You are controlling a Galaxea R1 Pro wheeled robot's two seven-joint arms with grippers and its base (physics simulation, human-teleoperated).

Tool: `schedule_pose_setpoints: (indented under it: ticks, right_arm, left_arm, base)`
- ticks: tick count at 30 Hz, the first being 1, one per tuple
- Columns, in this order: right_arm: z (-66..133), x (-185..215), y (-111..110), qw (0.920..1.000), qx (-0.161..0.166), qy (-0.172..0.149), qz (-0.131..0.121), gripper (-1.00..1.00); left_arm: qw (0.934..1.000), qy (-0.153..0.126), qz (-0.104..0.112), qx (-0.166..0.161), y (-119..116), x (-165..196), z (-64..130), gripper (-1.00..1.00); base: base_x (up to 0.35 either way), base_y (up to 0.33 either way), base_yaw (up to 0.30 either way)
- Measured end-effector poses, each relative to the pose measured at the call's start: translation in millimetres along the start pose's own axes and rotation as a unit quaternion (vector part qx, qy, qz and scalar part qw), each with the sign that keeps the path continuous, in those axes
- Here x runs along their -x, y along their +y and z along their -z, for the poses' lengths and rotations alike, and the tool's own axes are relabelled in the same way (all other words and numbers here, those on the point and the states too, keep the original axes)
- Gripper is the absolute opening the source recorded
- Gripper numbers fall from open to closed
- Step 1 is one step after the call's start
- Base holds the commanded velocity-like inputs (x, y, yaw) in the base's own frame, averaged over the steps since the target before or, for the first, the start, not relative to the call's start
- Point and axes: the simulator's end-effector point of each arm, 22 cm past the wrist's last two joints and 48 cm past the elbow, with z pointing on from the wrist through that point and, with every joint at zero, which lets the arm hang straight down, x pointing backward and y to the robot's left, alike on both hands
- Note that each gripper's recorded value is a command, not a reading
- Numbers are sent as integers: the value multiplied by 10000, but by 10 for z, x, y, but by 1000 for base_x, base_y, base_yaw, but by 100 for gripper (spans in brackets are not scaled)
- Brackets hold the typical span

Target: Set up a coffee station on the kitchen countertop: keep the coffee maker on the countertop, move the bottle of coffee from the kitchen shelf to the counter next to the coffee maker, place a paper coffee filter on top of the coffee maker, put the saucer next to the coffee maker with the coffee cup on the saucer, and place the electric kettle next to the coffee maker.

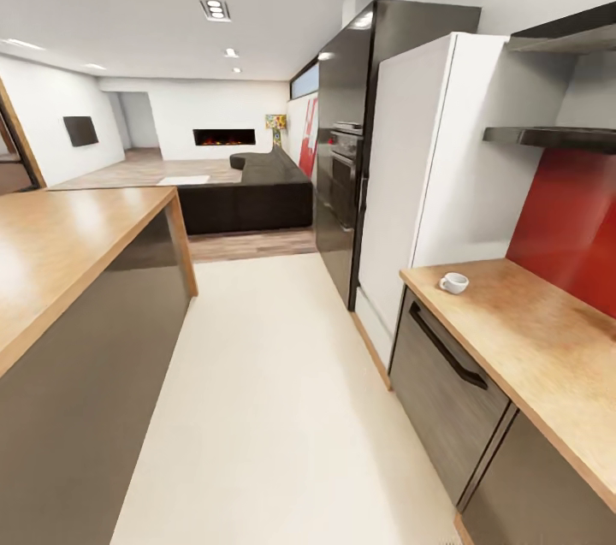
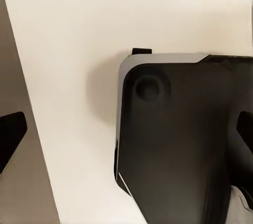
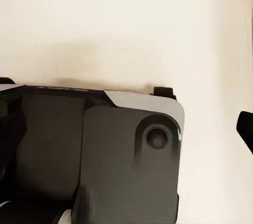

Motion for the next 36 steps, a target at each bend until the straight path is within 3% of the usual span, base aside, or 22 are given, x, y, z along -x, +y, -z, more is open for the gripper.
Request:
schedule_pose_setpoints:
  ticks: [15,22,36]
  right_arm:
    - [0,0,0,10000,0,0,0,100]
    - [0,0,0,10000,0,0,0,100]
    - [0,0,0,10000,0,0,2,100]
  left_arm:
    - [10000,20,35,34,41,-9,-2,100]
    - [9997,26,202,94,120,-20,-3,100]
    - [9997,5,219,66,80,-3,-3,100]
  base:
    - [0,1,-300]
    - [0,0,-300]
    - [0,0,-300]
